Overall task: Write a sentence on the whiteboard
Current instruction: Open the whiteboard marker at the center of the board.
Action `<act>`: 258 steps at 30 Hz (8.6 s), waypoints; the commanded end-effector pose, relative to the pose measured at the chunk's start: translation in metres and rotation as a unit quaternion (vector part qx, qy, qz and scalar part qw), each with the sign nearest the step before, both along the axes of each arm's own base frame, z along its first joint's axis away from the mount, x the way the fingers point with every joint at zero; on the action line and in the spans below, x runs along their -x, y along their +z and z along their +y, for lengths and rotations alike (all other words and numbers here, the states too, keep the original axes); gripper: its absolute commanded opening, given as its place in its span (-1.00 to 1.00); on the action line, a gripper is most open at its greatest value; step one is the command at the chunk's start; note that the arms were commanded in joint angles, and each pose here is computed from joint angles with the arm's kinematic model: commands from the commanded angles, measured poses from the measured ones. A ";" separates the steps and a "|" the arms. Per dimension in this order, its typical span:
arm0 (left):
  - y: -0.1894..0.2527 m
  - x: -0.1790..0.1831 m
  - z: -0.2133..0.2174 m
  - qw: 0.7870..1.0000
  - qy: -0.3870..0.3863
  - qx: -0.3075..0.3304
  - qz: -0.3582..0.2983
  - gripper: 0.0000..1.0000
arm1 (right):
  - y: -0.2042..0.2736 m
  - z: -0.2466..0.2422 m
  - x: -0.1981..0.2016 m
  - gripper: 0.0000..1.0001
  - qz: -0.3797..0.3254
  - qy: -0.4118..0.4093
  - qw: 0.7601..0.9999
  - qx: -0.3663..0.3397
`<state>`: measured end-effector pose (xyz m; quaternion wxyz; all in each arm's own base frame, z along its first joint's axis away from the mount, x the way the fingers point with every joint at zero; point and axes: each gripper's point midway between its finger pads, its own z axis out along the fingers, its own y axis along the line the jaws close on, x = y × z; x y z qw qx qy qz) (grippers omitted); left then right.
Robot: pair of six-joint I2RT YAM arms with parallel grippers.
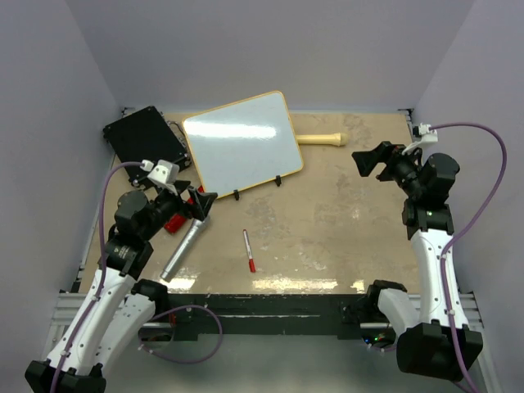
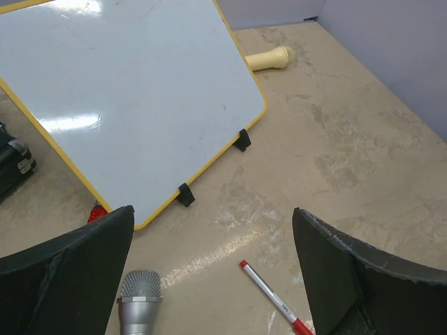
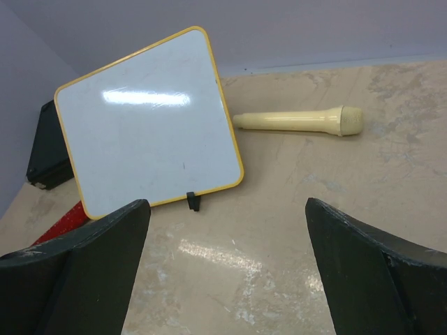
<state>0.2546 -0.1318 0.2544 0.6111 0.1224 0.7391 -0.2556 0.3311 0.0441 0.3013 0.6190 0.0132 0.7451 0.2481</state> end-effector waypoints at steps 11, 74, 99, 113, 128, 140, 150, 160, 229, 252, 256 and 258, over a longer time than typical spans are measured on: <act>-0.008 0.028 -0.061 0.989 -0.117 0.071 0.063 1.00 | 0.013 0.022 0.018 0.97 -0.088 0.082 0.991 0.052; -0.257 0.128 -0.126 0.860 0.034 -0.301 0.410 -0.28 | -0.020 0.059 0.048 0.97 -0.117 0.251 0.951 0.135; -0.194 0.082 -0.155 0.941 -0.078 -0.267 0.194 -0.99 | -0.095 0.146 0.059 0.97 0.051 0.397 0.916 -0.028; -0.174 0.073 -0.166 0.960 -0.084 -0.219 0.150 -1.00 | -0.182 0.209 0.071 0.79 0.233 0.458 0.856 -0.051; -0.169 0.068 -0.185 0.961 -0.104 -0.221 0.129 -1.00 | -0.194 0.231 0.088 0.11 0.271 0.509 0.814 -0.067; -0.162 0.059 -0.187 0.964 -0.088 -0.225 0.115 -1.00 | -0.186 0.243 0.105 -0.38 0.280 0.545 0.787 -0.080; -0.156 0.051 -0.188 0.966 -0.072 -0.223 0.108 -0.99 | -0.175 0.245 0.108 -1.00 0.264 0.559 0.782 -0.082; -0.125 0.073 -0.168 0.985 -0.101 -0.089 0.105 0.66 | -0.127 0.227 0.093 -1.00 0.143 0.572 0.807 -0.036; -0.093 0.093 -0.203 0.933 -0.342 0.009 0.107 -1.00 | -0.100 0.225 0.156 -0.14 0.001 0.680 0.732 0.042; -0.090 0.087 -0.201 0.938 -0.332 -0.006 0.094 -1.00 | -0.109 0.233 0.168 -0.39 0.037 0.708 0.704 0.036; -0.092 0.088 -0.200 0.938 -0.333 -0.008 0.095 -1.00 | -0.106 0.235 0.169 -0.27 0.039 0.710 0.703 0.029; -0.094 0.089 -0.200 0.938 -0.334 -0.010 0.097 -1.00 | -0.105 0.235 0.168 -0.24 0.036 0.709 0.704 0.030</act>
